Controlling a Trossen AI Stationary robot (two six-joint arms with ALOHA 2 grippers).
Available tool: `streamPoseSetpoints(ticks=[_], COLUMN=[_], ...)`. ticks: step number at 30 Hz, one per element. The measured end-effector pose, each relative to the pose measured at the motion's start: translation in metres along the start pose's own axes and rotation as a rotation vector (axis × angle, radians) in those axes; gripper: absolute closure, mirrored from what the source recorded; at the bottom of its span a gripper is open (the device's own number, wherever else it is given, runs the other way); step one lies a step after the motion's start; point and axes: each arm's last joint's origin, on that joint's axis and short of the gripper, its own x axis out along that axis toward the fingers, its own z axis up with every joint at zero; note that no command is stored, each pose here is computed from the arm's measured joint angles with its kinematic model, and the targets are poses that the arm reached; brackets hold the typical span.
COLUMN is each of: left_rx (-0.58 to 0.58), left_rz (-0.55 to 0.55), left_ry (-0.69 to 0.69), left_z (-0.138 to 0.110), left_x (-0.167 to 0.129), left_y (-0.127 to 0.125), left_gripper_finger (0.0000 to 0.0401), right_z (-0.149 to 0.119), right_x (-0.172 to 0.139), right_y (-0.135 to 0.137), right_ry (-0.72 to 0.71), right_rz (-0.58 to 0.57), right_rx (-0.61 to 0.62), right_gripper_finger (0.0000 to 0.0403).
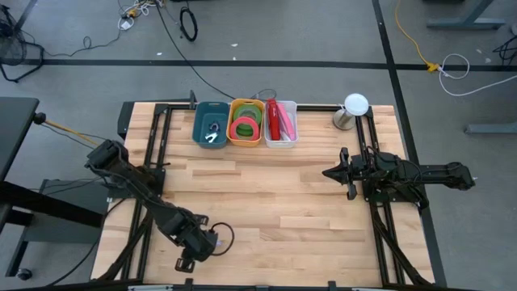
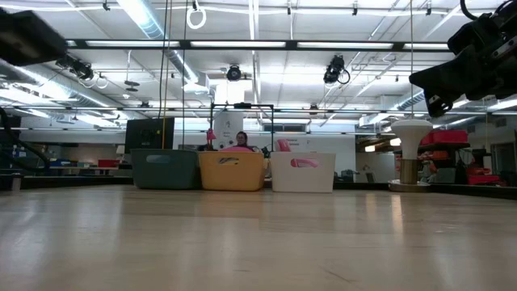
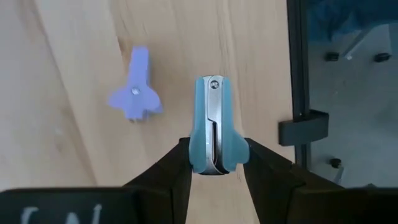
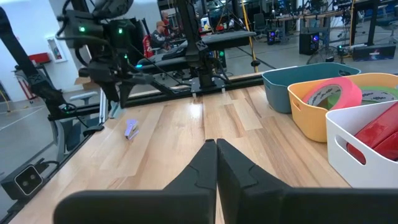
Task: Pick and place Stapler, Stapler remover, tape
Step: Put the blue staple remover into the blue bin
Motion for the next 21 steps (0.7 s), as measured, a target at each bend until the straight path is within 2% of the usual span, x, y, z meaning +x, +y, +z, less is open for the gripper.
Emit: streamPoseSetpoints(ticks=[4, 9, 21], left_rx=[0.014, 0.026, -0.103], left_rz=[0.019, 0.048, 0.202], left_ry=[-0.016, -0.026, -0.032], left_z=[0.012, 0.026, 0.044], left_x=[-0.011, -0.02, -0.037], left_y=[0.009, 0.032, 0.109], left_gripper_finger=[0.0263, 0.0263, 0.0263], right_z=[0.0, 0.0, 0.0], right_x=[0.0, 0.0, 0.0], right_y=[0.0, 0.0, 0.0], right_ry=[0.0, -0.001, 0.0], right_rz=[0.0, 0.0, 0.0], right_rx=[0.0, 0.0, 0.0], right_gripper_finger=[0.0396, 0.0396, 0.0396])
